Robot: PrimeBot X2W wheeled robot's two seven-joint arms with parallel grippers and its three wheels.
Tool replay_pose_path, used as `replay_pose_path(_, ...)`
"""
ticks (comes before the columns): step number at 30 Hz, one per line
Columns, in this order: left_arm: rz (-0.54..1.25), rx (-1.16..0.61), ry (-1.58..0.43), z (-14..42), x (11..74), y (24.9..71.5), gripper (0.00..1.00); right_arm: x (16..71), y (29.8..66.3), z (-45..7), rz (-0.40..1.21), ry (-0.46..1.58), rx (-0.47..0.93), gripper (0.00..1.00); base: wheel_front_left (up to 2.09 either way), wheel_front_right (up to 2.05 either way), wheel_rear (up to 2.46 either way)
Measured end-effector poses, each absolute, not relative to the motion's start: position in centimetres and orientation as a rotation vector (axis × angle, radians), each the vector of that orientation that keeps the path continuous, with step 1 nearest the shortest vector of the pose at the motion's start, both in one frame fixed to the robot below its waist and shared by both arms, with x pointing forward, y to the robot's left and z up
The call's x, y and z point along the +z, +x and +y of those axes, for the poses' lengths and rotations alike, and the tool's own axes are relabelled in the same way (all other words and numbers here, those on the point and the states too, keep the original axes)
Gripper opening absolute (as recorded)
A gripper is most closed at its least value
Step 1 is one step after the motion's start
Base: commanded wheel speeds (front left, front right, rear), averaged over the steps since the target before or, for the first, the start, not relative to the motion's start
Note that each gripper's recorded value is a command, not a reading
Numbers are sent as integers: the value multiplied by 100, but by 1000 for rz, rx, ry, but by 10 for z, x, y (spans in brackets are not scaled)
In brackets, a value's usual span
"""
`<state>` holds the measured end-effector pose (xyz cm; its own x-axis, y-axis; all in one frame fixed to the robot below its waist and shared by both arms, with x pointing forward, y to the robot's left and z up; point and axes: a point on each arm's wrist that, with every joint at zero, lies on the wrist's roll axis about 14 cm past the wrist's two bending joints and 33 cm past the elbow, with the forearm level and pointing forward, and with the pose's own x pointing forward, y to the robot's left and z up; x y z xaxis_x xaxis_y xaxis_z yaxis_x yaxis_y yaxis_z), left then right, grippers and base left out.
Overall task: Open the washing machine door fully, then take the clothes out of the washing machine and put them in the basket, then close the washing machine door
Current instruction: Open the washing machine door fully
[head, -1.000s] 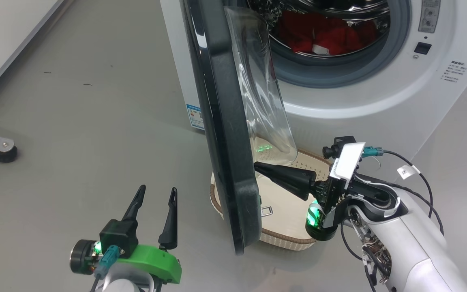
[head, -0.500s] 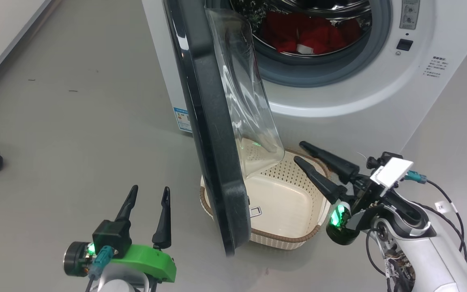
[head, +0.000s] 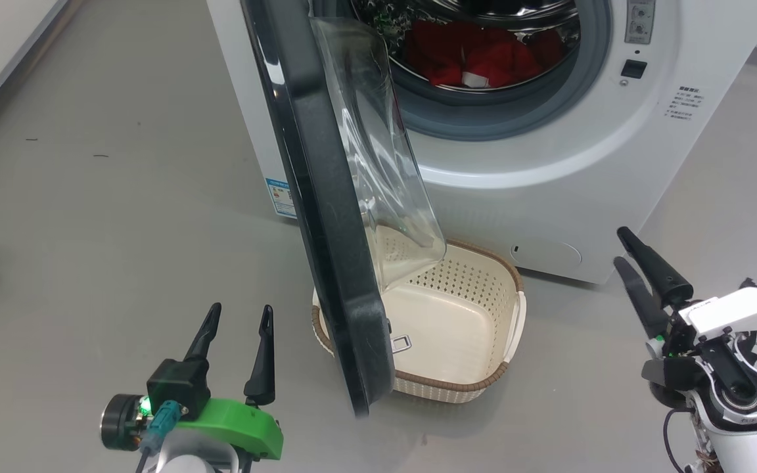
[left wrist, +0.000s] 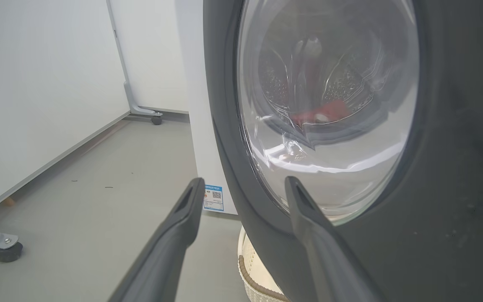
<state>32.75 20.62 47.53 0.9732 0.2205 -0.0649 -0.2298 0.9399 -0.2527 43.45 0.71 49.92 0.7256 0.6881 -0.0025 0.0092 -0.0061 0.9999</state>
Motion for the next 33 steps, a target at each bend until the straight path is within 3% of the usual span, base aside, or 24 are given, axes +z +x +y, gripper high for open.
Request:
replay_pose_path(6, 40, 214, -261, 202, 474, 331, 100, 485, 442, -35, 431, 1208, 450, 100, 0, 0, 0)
replay_pose_path(19, 48, 184, -259, 193, 473, 337, 100, 500, 448, -124, -20, 368, 358, 100, 0, 0, 0)
replay_pose_path(22, 50, 181, -258, 192, 472, 337, 100, 493, 446, -123, -2, 208, 357, 100, 0, 0, 0)
replay_pose_path(26, 51, 178, -258, 191, 472, 338, 100, 481, 436, -112, 35, 127, 348, 100, 0, 0, 0)
replay_pose_path(33, 52, 174, -258, 190, 471, 338, 100, 497, 430, -99, -27, 159, 298, 100, 0, 0, 0)
